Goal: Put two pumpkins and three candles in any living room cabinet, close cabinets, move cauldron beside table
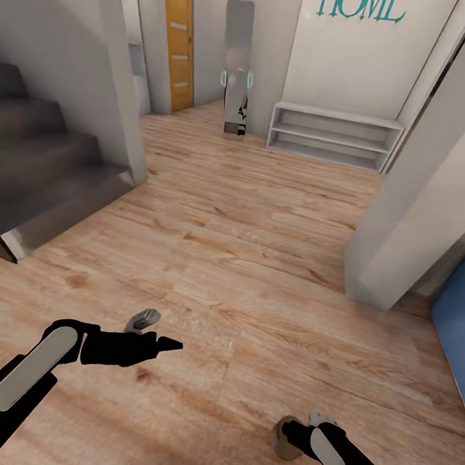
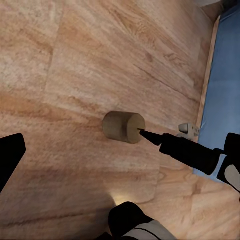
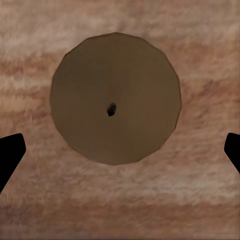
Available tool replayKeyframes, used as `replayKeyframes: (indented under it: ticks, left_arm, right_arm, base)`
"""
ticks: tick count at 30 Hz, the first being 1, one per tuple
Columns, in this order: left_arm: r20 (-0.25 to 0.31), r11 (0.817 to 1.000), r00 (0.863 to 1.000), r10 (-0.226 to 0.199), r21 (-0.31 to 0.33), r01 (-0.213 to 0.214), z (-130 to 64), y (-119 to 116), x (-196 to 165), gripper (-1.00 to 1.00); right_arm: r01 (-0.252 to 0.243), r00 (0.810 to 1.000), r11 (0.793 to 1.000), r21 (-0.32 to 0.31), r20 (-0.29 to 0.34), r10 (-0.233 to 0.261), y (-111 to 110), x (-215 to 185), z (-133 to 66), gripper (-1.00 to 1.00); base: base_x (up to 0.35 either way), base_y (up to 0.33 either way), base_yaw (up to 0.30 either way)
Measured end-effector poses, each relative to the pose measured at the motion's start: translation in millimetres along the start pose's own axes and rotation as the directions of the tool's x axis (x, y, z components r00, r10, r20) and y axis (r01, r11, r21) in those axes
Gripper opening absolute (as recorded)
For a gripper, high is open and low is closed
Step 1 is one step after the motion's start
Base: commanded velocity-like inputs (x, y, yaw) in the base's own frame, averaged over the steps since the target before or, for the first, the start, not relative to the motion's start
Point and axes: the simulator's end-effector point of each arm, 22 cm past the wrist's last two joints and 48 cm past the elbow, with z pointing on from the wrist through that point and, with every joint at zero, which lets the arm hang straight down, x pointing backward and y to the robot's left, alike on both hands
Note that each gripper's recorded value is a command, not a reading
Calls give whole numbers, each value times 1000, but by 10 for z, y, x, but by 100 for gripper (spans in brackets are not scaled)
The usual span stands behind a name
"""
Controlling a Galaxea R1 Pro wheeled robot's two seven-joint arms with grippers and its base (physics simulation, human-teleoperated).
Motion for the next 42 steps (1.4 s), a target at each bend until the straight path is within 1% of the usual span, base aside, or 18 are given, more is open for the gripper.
replayKeyframes:
  ticks: [14,28,36,38,39,42]
  left_arm:
    - [-1,1000,1000,1,2,-1,4,-10,4,100]
    - [0,1000,1000,2,2,-2,3,-13,2,100]
    - [-22,1000,1000,-18,1,18,104,85,56,100]
    - [-29,1000,999,-22,17,22,126,76,72,100]
    - [-30,999,999,-21,42,22,123,22,74,100]
    - [-33,996,999,-18,86,21,115,-69,83,100]
  right_arm:
    - [0,1000,1000,-1,0,0,1,-1,-1,100]
    - [0,1000,1000,0,0,0,1,-1,0,100]
    - [1,1000,1000,10,-31,0,-41,131,114,100]
    - [1,999,1000,13,-39,0,-52,165,142,100]
    - [1,999,1000,12,-39,0,-51,166,142,100]
    - [1,999,1000,13,-39,-1,-51,164,142,100]
  base:
    - [159,0,0]
    - [14,0,0]
    - [0,0,0]
    - [0,0,0]
    - [0,0,0]
    - [0,0,0]
